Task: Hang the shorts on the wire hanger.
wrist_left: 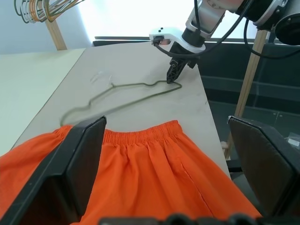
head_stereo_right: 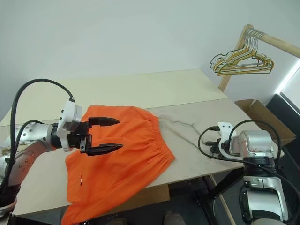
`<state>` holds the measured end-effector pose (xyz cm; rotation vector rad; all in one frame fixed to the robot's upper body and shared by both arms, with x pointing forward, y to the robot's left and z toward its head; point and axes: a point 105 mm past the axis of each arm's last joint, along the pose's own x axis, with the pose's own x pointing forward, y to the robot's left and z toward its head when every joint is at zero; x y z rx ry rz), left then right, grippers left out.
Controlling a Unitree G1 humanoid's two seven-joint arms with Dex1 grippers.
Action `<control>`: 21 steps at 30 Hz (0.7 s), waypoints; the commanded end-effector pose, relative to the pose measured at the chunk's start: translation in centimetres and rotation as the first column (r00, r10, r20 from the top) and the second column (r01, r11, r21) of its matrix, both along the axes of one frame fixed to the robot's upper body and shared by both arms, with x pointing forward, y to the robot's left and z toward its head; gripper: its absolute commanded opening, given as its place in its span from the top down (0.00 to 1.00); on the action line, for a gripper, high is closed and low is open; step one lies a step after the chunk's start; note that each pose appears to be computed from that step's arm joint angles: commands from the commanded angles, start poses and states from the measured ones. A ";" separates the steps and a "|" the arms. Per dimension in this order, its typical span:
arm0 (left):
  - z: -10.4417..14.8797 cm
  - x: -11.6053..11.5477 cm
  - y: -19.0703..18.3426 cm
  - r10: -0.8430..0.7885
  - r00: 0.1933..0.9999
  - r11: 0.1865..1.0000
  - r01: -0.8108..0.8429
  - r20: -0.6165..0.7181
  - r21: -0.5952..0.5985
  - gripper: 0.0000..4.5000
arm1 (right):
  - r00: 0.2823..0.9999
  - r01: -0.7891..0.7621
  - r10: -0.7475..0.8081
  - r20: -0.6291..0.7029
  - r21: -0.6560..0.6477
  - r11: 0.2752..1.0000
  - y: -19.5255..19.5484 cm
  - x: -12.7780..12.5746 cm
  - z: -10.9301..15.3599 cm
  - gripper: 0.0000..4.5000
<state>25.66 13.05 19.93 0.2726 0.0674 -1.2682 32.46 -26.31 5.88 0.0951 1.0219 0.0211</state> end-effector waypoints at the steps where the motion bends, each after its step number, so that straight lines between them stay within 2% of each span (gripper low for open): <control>1: 0.9 -0.2 -0.2 -0.014 0.998 1.000 0.014 0.059 -0.008 0.00 | 0.997 0.063 -0.064 0.037 0.024 0.998 -0.2 0.7 1.1 0.99; 7: 1.1 0.1 -0.2 -0.012 0.997 1.000 0.013 0.071 -0.006 0.00 | 0.965 0.198 -0.215 0.148 0.125 0.972 -0.6 2.1 3.9 0.99; 10: 1.5 0.6 -0.2 -0.003 0.996 1.000 0.004 0.087 -0.010 0.00 | 0.928 0.196 -0.244 0.280 0.191 0.962 -0.3 3.0 6.8 0.99; 11: 1.7 0.8 -0.2 0.002 0.996 1.000 -0.001 0.092 -0.014 0.00 | 0.914 0.169 -0.219 0.340 0.173 0.970 0.0 3.2 7.8 0.99; 15: 2.6 2.5 0.0 0.065 0.991 0.997 -0.060 0.119 -0.046 0.00 | 0.827 0.037 -0.038 0.562 0.013 0.999 1.8 3.7 11.2 0.99; 17: 3.4 3.9 0.4 0.122 0.983 0.991 -0.113 0.134 -0.070 0.00 | 0.717 -0.068 0.193 0.669 -0.209 0.976 3.0 3.7 13.4 0.99; 19: 4.4 5.5 0.9 0.178 0.973 0.982 -0.165 0.147 -0.096 0.00 | 0.528 -0.142 0.512 0.678 -0.523 0.840 4.8 3.3 15.5 0.99; 21: 5.3 6.5 1.4 0.197 0.967 0.978 -0.181 0.161 -0.106 0.00 | 0.374 -0.173 0.713 0.593 -0.711 0.682 6.2 2.8 16.2 0.99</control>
